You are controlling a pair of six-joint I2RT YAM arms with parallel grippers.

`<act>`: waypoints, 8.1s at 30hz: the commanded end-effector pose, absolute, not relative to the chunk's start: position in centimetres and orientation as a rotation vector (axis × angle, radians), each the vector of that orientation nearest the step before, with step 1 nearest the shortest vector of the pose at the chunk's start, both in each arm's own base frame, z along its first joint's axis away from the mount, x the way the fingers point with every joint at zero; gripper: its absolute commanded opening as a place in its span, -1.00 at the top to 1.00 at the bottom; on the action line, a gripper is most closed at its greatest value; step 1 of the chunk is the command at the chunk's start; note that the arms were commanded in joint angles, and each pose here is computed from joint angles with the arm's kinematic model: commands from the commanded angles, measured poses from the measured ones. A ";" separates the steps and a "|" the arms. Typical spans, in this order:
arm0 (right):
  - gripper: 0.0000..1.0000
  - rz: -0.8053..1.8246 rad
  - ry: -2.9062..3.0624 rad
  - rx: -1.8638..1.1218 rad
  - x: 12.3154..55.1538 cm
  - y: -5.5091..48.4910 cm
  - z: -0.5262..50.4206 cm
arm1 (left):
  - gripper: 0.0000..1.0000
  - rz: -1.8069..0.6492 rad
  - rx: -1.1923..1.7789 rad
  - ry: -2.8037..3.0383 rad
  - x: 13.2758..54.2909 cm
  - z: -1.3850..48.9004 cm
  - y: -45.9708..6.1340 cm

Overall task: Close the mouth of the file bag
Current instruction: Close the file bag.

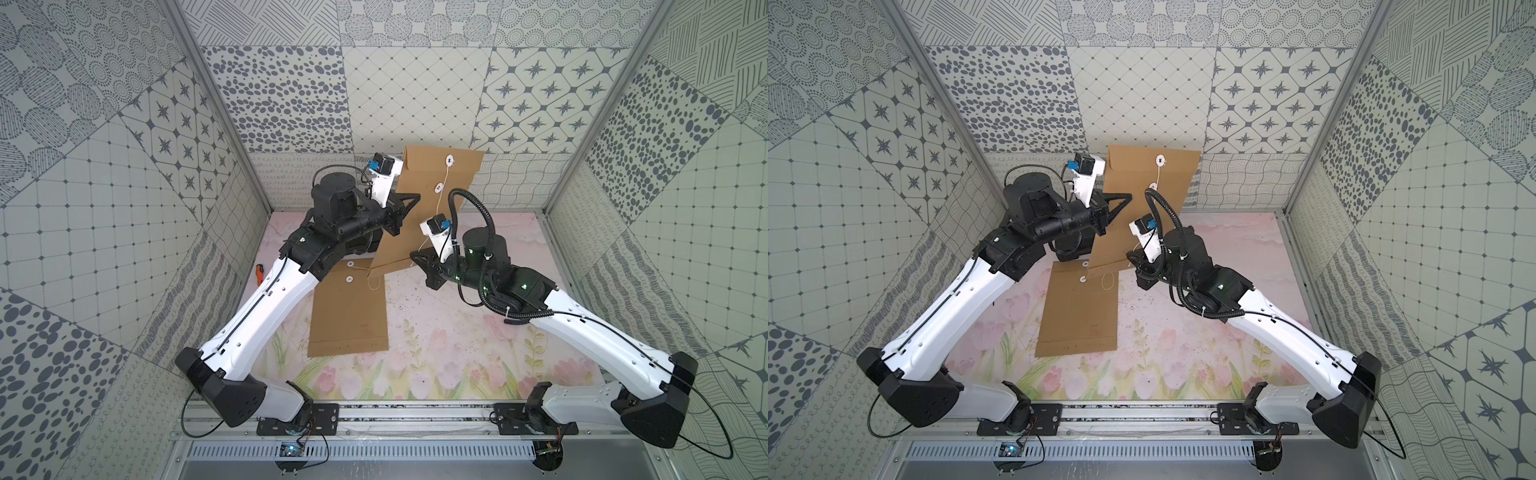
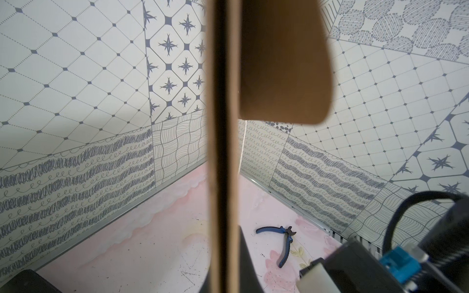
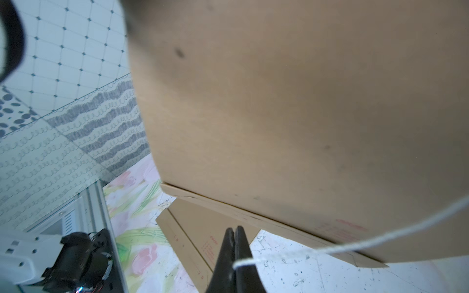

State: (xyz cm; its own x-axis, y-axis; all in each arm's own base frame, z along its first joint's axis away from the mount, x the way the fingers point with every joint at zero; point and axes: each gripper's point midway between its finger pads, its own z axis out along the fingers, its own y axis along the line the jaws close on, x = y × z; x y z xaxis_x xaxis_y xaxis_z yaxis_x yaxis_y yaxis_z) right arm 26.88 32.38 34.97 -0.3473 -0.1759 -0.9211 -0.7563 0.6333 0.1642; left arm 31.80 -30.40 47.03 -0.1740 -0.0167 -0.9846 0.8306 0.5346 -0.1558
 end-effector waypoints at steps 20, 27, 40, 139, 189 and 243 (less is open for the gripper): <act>1.00 1.029 1.940 -1.022 21.6 36.2 33.3 | 1.00 -1.360 0.761 1.486 30.9 44.8 -29.9; 1.00 1.062 1.993 -1.019 21.4 36.6 31.5 | 1.00 -1.498 0.764 1.431 30.7 44.5 -30.4; 1.00 1.137 2.064 -0.882 23.0 33.9 29.8 | 1.00 -1.579 0.861 1.400 28.8 44.6 -30.3; 1.00 1.194 2.062 -0.686 25.2 29.1 32.3 | 1.00 -1.831 0.967 1.365 26.8 45.2 -30.7; 0.92 1.096 1.856 -0.407 26.8 25.2 36.2 | 1.00 -1.524 0.492 1.327 31.3 50.1 -26.9; 1.00 1.297 1.855 -0.857 19.3 32.9 39.7 | 1.00 -1.569 0.813 1.430 29.2 45.1 -30.7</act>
State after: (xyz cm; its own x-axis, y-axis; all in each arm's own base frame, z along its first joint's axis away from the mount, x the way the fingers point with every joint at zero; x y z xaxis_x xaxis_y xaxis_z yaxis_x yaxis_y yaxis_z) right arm 20.22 32.24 39.75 -0.5528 -0.0747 -0.8299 -0.8032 0.3131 0.5068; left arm 31.23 -29.71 44.87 -0.4910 -0.2258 -0.8414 0.8503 0.0858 -0.5192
